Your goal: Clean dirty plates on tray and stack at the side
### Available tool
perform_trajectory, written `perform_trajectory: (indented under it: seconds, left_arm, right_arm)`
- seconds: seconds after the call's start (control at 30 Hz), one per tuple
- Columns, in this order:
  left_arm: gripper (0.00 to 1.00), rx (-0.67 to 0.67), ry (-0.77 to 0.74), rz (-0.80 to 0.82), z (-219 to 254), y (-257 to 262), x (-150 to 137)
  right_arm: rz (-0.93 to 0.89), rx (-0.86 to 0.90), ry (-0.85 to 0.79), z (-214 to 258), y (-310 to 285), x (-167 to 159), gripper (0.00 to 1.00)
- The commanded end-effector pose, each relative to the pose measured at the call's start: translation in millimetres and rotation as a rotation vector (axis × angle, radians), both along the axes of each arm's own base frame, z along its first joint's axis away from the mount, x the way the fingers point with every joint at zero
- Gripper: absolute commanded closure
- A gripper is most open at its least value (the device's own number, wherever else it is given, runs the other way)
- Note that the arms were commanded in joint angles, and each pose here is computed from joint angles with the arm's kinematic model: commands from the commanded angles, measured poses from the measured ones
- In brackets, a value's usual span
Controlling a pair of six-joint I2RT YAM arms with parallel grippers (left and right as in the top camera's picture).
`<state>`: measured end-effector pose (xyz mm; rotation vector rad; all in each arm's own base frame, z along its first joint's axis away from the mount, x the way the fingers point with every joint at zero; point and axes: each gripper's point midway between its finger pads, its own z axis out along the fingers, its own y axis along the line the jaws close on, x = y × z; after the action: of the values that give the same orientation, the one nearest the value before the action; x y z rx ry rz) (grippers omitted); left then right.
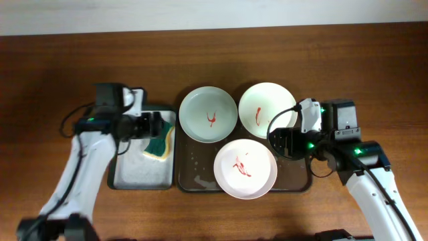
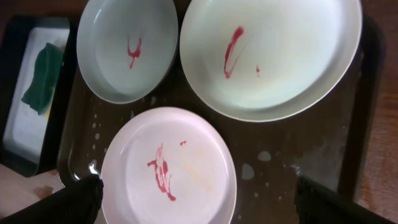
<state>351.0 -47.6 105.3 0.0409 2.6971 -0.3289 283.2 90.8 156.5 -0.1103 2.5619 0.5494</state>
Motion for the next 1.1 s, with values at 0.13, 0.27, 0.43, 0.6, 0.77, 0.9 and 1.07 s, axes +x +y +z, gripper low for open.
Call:
perform_trajectory:
  seconds: [0.13, 0.27, 0.43, 0.6, 0.77, 0.9, 1.07]
  left_arm:
    - [0.28, 0.295, 0.205, -0.017, -79.6, -2.3, -9.2]
    - [0.35, 0.293, 0.232, -0.003, -87.9, -1.8, -12.7]
    - [1.00, 0.295, 0.251, -0.002, -90.0, -1.1, -17.3]
    - [1.00, 0.285, 0.254, 0.028, -66.3, -0.1, -19.6]
    - [1.00, 0.131, 0.173, 0.024, -17.7, -23.4, -19.8]
    - [1.00, 0.098, 0.303, 0.078, -24.1, -24.7, -47.1]
    - [1.00, 0.028, 0.322, 0.054, -22.5, -37.7, -50.5]
  right_arm:
    - [0.022, 0.009, -0.010, 5.2, 4.6, 1.3, 0.01]
    - [0.022, 0.008, -0.003, 4.3, 4.4, 0.0, 0.01]
    - [0.023, 0.005, 0.022, 1.0, 3.8, -5.0, 0.01]
    - [0.026, -0.010, 0.156, -21.7, 2.1, -21.7, 0.00]
    - [0.034, -0.011, 0.375, -73.1, 5.3, -25.4, 0.40]
    - [0.031, -0.028, 0.555, -122.6, 4.6, -31.1, 0.73]
    - [0.084, 0.016, 0.652, -147.7, 24.6, -40.1, 0.96]
